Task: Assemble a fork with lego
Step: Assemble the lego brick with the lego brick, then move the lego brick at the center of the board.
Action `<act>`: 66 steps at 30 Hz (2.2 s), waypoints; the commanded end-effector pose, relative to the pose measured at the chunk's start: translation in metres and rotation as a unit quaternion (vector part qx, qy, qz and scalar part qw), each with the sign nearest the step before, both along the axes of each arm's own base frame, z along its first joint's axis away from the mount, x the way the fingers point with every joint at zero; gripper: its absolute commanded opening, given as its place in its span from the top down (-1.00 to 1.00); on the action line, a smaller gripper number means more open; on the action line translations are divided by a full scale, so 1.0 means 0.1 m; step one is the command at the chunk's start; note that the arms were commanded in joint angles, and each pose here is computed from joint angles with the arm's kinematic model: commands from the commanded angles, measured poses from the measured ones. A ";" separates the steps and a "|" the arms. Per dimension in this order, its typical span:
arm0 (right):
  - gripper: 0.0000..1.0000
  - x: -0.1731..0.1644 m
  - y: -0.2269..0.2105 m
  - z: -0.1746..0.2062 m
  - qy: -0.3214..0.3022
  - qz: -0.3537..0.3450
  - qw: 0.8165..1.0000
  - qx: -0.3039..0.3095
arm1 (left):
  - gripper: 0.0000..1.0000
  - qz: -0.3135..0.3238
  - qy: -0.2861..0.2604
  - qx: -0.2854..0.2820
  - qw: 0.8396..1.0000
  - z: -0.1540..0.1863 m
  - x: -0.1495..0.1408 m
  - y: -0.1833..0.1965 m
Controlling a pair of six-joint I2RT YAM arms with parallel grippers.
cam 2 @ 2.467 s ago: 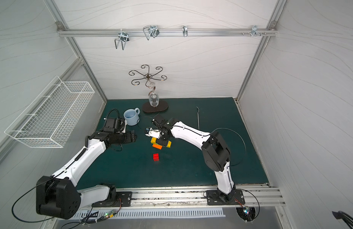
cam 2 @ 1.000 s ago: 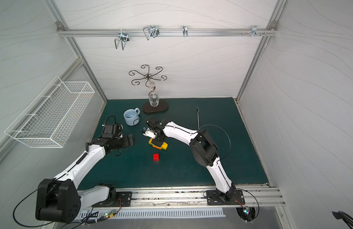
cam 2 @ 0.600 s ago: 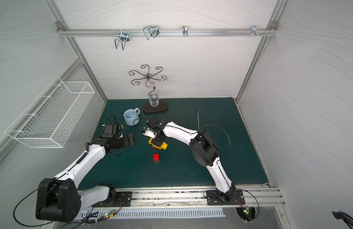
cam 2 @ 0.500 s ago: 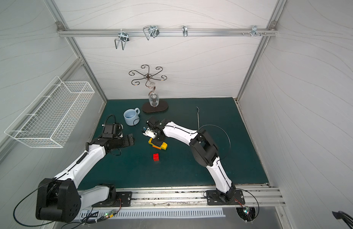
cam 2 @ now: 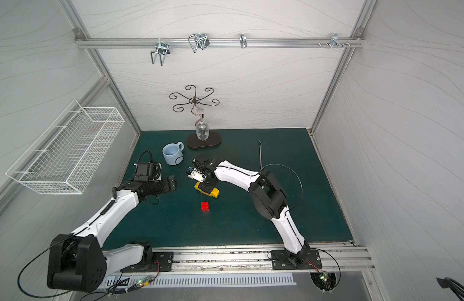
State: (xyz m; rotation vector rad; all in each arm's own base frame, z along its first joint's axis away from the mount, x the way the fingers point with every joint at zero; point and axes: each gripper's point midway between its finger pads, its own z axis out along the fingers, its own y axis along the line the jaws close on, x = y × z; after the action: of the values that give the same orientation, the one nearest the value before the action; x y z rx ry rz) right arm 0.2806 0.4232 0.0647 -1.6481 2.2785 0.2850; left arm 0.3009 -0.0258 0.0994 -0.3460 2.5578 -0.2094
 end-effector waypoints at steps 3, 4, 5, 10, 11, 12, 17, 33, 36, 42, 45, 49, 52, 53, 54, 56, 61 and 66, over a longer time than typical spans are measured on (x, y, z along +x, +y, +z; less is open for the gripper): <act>1.00 -0.09 -0.14 -0.27 0.012 0.008 0.999 -0.044 | -1.00 0.003 -0.016 -0.007 1.000 0.06 0.10 -0.01; 1.00 -0.09 -0.14 -0.28 0.013 0.011 0.999 -0.047 | -1.00 0.003 -0.015 -0.008 1.000 0.06 0.10 -0.01; 1.00 -0.09 -0.14 -0.31 0.014 0.013 0.999 -0.050 | -1.00 0.002 -0.014 -0.008 1.000 0.05 0.09 -0.01; 1.00 -0.10 -0.18 -0.50 0.028 0.027 0.996 -0.085 | -1.00 0.005 -0.016 -0.007 1.000 0.06 0.11 0.00; 1.00 -0.12 -0.20 -0.55 0.032 0.032 0.994 -0.095 | -1.00 0.005 -0.016 -0.007 1.000 0.06 0.11 0.00; 1.00 -0.13 -0.22 -0.59 0.035 0.034 0.994 -0.102 | -1.00 0.005 -0.016 -0.008 1.000 0.06 0.11 0.01; 1.00 -0.21 -0.34 -0.75 0.056 0.051 0.989 -0.130 | -0.99 0.006 -0.014 -0.008 1.000 0.05 0.11 0.01; 1.00 -0.28 -1.04 -0.48 0.094 0.090 0.982 -0.138 | -0.99 -0.010 -0.013 -0.014 1.000 0.03 0.11 -0.04; 1.00 -0.33 -1.15 -0.40 0.095 0.103 0.981 -0.134 | -0.99 -0.013 -0.015 -0.017 1.000 0.03 0.11 -0.05; 1.00 -0.42 -1.31 -0.31 0.100 0.114 0.981 -0.121 | -0.99 -0.016 -0.014 -0.021 1.000 0.02 0.11 -0.07; 1.00 -0.44 -1.36 -0.29 0.099 0.121 0.981 -0.118 | -0.99 -0.019 -0.015 -0.024 0.999 0.02 0.11 -0.08; 0.80 -0.45 -1.31 -0.24 0.095 0.127 0.982 -0.103 | -0.99 -0.023 -0.019 -0.028 0.999 0.03 0.12 -0.10; 0.58 -0.42 -1.26 -0.21 0.090 0.123 0.984 -0.092 | -0.99 -0.023 -0.018 -0.029 0.999 0.02 0.11 -0.10; 0.54 -0.41 -1.25 -0.20 0.089 0.121 0.985 -0.089 | -0.99 -0.023 -0.019 -0.029 0.999 0.03 0.11 -0.10; 0.50 -0.42 -1.23 -0.18 0.089 0.121 0.985 -0.084 | -0.99 -0.024 -0.019 -0.030 0.999 0.02 0.11 -0.11; 0.40 -0.40 -1.20 -0.16 0.088 0.116 0.986 -0.079 | -0.99 -0.023 -0.021 -0.029 0.999 0.03 0.11 -0.10; 0.13 -0.36 -1.11 -0.07 0.080 0.100 0.990 -0.055 | -0.99 -0.024 -0.030 -0.031 0.999 0.07 0.11 -0.11; -0.04 -0.34 -1.04 0.04 0.072 0.097 0.992 -0.032 | -0.99 -0.027 -0.034 -0.034 0.998 0.08 0.12 -0.13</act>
State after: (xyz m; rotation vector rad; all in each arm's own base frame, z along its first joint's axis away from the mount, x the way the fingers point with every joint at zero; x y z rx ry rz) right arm 0.2536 0.3196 0.0548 -1.9731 2.2366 0.3364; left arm 0.3030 -0.0374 0.0941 -0.3103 2.5645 -0.3039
